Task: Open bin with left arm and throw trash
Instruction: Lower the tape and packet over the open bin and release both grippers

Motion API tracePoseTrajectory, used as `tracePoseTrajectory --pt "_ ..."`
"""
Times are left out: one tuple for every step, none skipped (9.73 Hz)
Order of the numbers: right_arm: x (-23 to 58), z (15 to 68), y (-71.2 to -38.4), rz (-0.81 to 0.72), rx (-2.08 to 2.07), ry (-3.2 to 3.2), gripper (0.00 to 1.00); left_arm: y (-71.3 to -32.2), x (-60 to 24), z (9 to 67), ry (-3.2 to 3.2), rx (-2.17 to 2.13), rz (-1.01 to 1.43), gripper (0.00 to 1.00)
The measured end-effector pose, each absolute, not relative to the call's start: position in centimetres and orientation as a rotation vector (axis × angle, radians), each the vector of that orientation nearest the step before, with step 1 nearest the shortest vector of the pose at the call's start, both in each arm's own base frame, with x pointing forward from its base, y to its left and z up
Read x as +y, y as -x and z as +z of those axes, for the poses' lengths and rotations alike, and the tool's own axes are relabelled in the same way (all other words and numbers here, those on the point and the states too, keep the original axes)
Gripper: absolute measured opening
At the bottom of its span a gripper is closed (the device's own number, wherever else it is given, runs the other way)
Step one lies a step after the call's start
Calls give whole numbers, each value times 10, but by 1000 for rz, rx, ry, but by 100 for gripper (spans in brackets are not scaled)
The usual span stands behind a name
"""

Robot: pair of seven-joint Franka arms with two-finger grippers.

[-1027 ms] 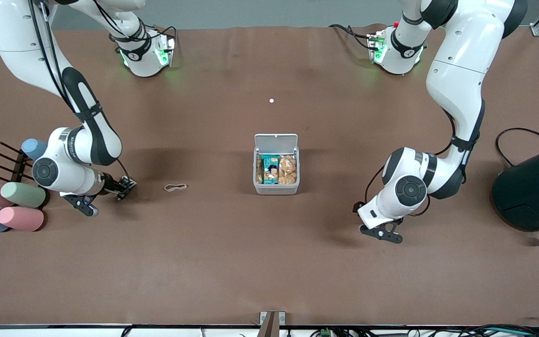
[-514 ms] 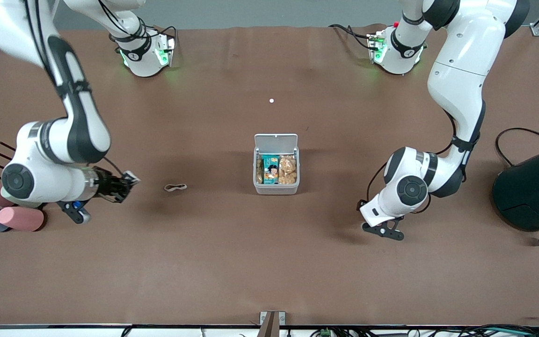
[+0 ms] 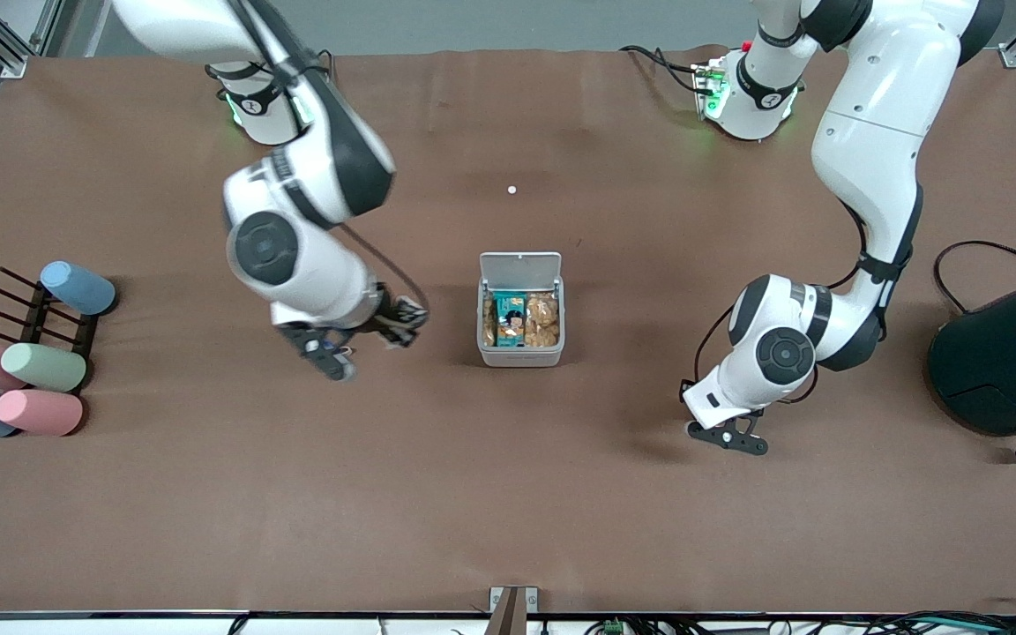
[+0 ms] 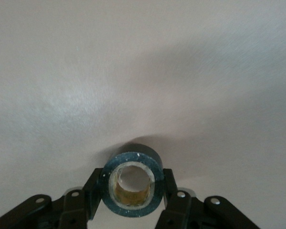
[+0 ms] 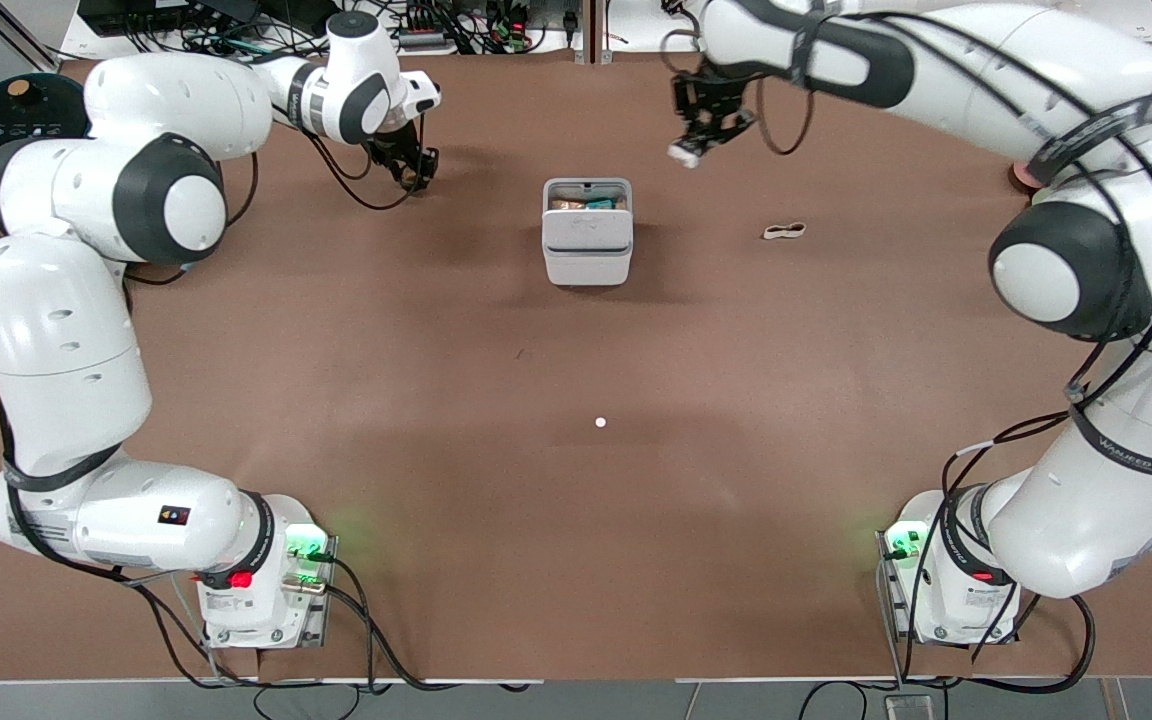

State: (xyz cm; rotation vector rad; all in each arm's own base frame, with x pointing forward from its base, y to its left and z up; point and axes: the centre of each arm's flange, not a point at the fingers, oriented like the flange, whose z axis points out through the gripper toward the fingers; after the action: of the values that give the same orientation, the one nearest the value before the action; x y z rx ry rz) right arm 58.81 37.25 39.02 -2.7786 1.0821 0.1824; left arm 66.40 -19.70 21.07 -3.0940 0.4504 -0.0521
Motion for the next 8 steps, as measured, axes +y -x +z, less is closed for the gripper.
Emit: tracePoseTrajectory --pt "399 375 -581 154 1088 2756 31 -662 -211 235 3115 428 -80 55" --pt "423 356 -571 148 1112 2742 31 -657 -227 257 3141 390 -85 55" --pt "440 341 -565 154 1186 2715 31 -650 -246 273 3171 343 -91 55" --pt "449 331 -561 163 1269 2682 31 -641 -267 282 3200 286 -90 51" --pt "457 324 -558 175 1353 2648 31 -632 -287 286 3225 231 -82 49" --pt "464 321 -554 189 1441 2609 31 -623 -306 288 3245 184 -69 49" --pt "469 319 -550 198 1511 2576 31 -615 -321 291 3262 137 -58 49" --pt "474 317 -546 205 1550 2558 31 -608 -335 293 3277 91 -47 49"
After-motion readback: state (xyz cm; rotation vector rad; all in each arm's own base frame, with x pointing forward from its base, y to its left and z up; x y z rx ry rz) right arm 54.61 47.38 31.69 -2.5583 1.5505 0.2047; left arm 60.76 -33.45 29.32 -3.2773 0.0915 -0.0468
